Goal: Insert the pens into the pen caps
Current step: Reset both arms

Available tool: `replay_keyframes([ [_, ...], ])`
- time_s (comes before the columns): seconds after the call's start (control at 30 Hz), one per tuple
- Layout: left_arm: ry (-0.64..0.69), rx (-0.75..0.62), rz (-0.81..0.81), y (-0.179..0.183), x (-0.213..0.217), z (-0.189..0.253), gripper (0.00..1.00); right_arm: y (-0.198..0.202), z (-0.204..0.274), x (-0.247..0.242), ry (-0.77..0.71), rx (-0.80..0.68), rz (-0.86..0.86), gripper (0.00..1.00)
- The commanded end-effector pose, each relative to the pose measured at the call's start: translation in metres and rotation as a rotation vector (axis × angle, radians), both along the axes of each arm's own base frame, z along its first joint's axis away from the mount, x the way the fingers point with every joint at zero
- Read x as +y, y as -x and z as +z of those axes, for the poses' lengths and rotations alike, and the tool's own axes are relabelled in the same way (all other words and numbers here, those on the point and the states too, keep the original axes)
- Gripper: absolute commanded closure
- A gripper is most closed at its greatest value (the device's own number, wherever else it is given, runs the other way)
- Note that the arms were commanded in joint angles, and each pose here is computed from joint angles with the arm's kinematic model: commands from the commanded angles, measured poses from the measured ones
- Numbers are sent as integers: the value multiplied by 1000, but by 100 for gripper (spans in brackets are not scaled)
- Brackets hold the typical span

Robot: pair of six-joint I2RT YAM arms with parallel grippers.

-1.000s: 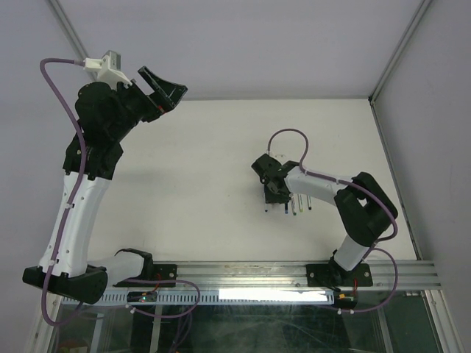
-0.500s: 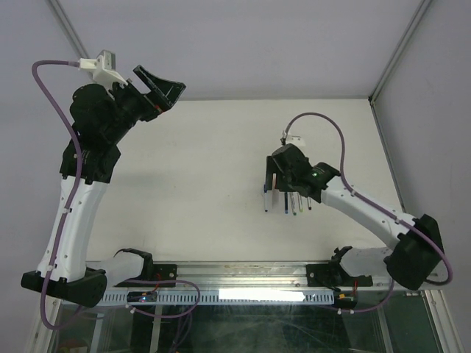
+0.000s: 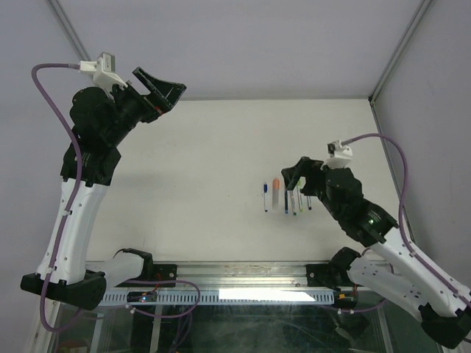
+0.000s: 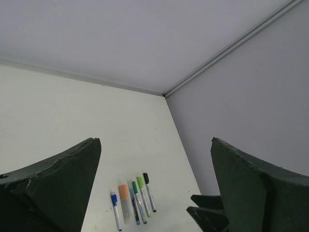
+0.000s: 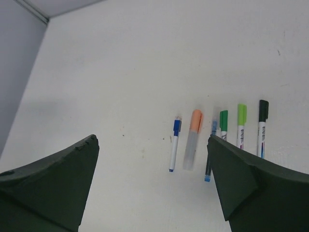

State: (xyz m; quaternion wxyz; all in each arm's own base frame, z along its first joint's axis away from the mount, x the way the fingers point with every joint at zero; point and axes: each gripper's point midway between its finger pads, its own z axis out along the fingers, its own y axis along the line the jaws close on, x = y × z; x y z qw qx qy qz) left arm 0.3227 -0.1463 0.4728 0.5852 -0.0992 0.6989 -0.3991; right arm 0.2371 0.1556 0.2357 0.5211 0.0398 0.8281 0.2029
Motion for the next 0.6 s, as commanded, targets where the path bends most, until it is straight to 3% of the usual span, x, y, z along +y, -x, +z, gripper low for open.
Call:
replay_keyframes([
  [0.0,31,-77,-7,10,3,22,1,2,52,-16,-115,-226,-39,3],
  [0.27,40,-68,-24,10,0,17,1,11,46,-57,-66,-228,-177,1],
  [0.57,17,-52,3,6,4,3,1,13,42,-62,-62,-235,-190,0],
])
